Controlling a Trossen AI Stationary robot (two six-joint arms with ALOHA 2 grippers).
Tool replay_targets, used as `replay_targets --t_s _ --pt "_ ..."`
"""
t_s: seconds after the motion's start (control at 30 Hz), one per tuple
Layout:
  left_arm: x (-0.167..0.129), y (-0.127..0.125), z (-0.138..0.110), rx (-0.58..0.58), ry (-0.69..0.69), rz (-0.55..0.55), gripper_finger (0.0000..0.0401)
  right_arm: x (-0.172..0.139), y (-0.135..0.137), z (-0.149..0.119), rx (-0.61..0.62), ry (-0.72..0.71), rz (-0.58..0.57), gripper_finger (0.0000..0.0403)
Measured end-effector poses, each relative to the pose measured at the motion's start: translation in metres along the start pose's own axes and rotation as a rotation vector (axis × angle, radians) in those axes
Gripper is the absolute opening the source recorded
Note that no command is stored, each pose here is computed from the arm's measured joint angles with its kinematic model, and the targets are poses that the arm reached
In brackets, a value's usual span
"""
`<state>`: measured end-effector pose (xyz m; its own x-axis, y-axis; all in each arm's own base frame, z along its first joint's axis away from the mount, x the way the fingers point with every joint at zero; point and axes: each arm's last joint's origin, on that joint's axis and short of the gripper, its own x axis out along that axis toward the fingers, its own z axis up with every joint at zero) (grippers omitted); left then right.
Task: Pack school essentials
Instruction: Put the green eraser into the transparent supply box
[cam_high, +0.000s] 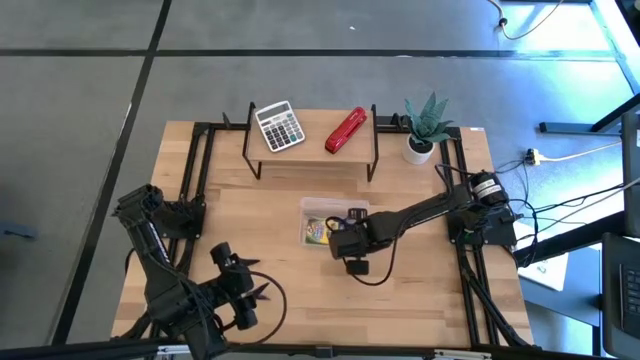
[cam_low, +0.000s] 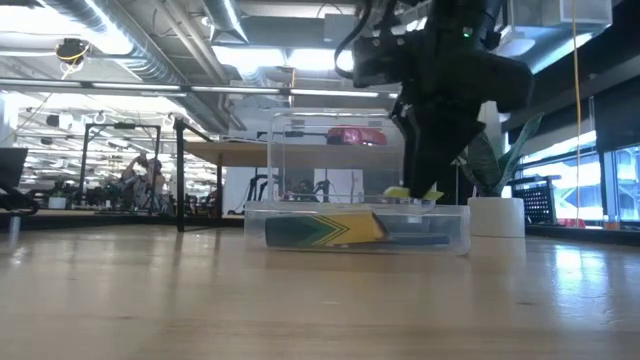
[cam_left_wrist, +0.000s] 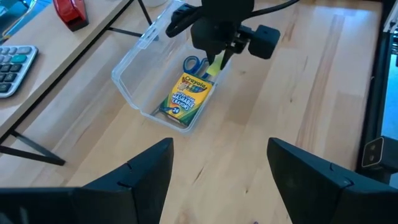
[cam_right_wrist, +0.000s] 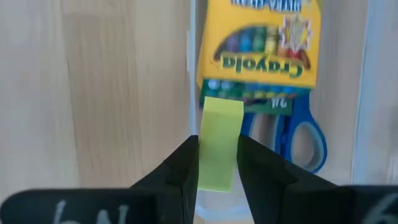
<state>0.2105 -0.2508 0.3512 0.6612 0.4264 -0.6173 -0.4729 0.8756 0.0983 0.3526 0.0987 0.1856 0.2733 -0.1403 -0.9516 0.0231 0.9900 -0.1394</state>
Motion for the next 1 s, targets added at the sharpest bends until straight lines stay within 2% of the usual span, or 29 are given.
replay_targets --t_s 0.47,1.0 --pt "0.0006 -0.0007 0.0008 -0.017 -0.008 -0.003 0.0253 0.0074 0.0022 0.0012 -0.07 0.003 -0.001 0.0108" --pt "0.0005 -0.003 0.0014 -0.039 -0.013 -0.02 0.0254 0.0095 0.0019 -0.0012 -0.074 0.035 -0.005 0.0108"
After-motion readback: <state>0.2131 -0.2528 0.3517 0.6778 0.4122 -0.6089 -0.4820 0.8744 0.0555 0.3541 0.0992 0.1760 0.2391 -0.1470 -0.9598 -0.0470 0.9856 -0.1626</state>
